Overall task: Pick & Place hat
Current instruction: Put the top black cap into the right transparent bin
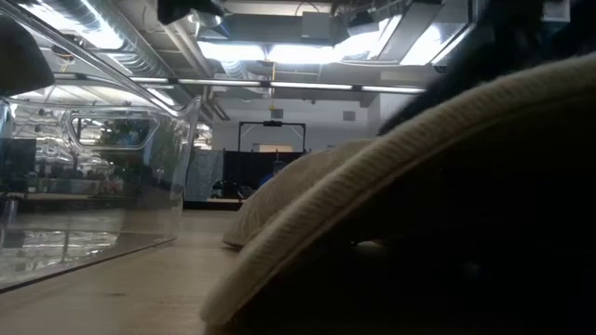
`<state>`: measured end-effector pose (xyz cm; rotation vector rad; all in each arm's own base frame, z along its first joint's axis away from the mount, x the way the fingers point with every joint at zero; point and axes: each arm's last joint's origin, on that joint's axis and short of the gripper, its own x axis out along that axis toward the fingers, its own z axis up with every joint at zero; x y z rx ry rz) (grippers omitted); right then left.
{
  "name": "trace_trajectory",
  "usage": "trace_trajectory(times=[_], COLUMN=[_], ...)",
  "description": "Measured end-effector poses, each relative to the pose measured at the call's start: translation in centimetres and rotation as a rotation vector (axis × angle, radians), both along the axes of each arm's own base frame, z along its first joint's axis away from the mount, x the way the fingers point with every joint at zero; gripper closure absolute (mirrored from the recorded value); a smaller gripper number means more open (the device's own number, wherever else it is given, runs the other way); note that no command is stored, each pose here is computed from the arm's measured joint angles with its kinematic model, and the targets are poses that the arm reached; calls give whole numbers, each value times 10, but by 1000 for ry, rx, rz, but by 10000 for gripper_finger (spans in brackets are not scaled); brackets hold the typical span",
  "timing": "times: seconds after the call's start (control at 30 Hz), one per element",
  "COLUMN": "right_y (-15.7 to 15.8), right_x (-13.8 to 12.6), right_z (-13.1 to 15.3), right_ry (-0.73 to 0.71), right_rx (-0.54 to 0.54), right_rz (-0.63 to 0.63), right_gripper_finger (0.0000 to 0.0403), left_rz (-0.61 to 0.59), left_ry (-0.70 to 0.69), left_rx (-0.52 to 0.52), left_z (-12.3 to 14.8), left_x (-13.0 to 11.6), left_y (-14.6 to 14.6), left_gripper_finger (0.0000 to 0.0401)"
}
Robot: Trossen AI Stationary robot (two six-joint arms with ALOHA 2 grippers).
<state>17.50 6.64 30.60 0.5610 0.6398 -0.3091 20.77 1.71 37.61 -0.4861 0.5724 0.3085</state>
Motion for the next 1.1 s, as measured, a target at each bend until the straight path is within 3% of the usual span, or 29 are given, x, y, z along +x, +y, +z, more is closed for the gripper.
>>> trace_trajectory(times=[0.13, 0.3, 0.5, 0.63, 0.7, 0.83, 1.1], right_y=[0, 2, 11, 10, 9, 5, -4], right_x=[17, 48, 70, 65, 60, 56, 52], right_z=[33, 43, 18, -1, -3, 14, 79], right_ry=[18, 131, 446, 689, 773, 786, 646], right_rx=[-28, 61, 290, 320, 301, 195, -73], right_rz=[190, 343, 475, 452, 443, 423, 411], right_gripper_finger=[400, 400, 401, 401, 401, 401, 401], left_rz=[-61, -86, -124, -152, -157, -198, -241], left_ry=[-67, -75, -13, 4, -13, -57, -103], left_rx=[-67, -100, -150, -142, -133, -104, -97], left_z=[3, -2, -17, -23, -25, -33, -37], left_x=[7, 22, 38, 48, 56, 76, 88], left_y=[7, 13, 16, 17, 19, 21, 34], left_gripper_finger=[287, 288, 286, 288, 289, 289, 290])
